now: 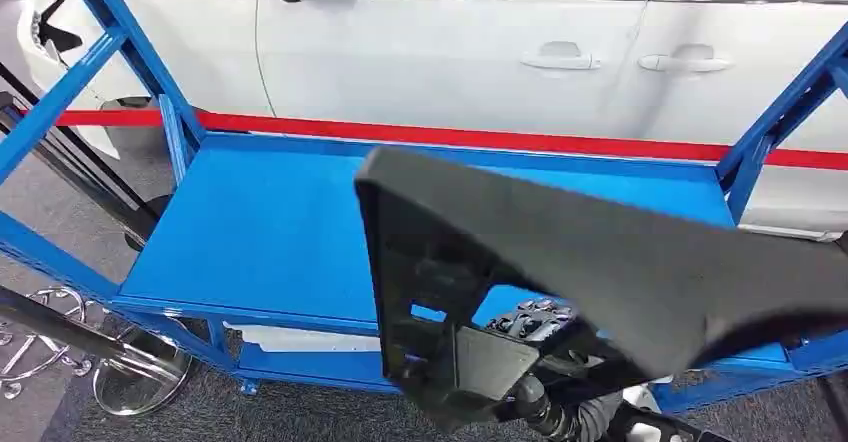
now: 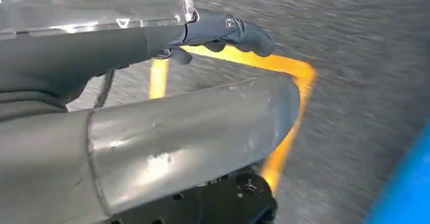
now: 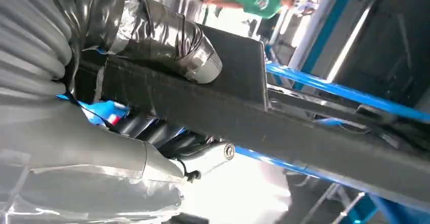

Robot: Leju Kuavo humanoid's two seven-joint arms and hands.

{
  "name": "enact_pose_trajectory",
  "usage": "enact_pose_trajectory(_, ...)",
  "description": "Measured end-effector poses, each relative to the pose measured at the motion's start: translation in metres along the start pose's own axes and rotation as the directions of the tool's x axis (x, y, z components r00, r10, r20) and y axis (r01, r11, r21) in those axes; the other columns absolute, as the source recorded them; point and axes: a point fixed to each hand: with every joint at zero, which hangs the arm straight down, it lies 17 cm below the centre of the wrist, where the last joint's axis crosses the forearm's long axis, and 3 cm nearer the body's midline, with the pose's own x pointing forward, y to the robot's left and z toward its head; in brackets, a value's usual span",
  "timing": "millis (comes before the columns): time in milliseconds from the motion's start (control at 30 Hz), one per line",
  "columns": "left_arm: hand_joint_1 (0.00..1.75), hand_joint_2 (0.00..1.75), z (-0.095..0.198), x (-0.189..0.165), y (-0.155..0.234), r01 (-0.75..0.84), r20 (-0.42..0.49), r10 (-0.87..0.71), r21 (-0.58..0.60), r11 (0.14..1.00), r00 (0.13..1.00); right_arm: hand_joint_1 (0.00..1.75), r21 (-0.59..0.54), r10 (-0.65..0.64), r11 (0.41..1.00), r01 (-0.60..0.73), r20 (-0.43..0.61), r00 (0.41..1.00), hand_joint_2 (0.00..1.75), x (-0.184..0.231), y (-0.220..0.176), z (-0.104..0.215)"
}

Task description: Take the parts from the cabinet and place them on the table.

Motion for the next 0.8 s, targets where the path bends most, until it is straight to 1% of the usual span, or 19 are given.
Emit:
enact_pose_trajectory(100, 0.00, 0.00, 0.000, -0.022, 0.001, 0.031, -0.151, -0.028, 0.022, 0.999, 0.988, 1.75, -0.013, 0.010, 1.000, -0.010, 0.028, 1.000, 1.75, 0.010, -0.005, -0.008)
enact_pose_trajectory(200, 0.00, 0.00, 0.008, -0.057, -0.013, 0.037, -0.319, -0.026, 0.028, 0.999, 0.947, 1.75, 0.008, 0.035, 0.999, -0.035, 0.019, 0.999, 1.75, 0.015, -0.009, -0.008)
enact_pose_trajectory(267, 0.00, 0.00, 0.011, -0.067, -0.018, 0.038, -0.362, -0.024, 0.032, 0.999, 0.932, 1.75, 0.016, 0.068, 0.998, -0.068, 0.003, 0.998, 1.75, 0.018, -0.015, -0.002)
enact_pose_trajectory(367, 0.00, 0.00, 0.013, -0.073, -0.017, 0.039, -0.373, -0.020, 0.044, 0.998, 0.928, 1.75, 0.010, 0.106, 0.994, -0.106, -0.024, 0.994, 1.75, 0.020, -0.023, 0.008)
enact_pose_trajectory(500, 0.00, 0.00, 0.013, -0.074, -0.017, 0.038, -0.374, -0.019, 0.043, 0.998, 0.927, 1.75, 0.018, 0.132, 0.991, -0.131, -0.030, 0.991, 1.75, 0.024, -0.024, 0.011)
enact_pose_trajectory(667, 0.00, 0.00, 0.007, -0.057, -0.015, 0.038, -0.300, -0.023, 0.046, 0.998, 0.954, 1.75, 0.046, 0.196, 0.980, -0.196, -0.007, 0.980, 1.75, 0.028, -0.020, 0.008)
enact_pose_trajectory(800, 0.00, 0.00, 0.004, -0.042, -0.015, 0.046, -0.239, -0.039, 0.024, 0.999, 0.970, 1.75, 0.054, 0.218, 0.974, -0.218, 0.017, 0.976, 1.75, 0.032, -0.019, 0.004)
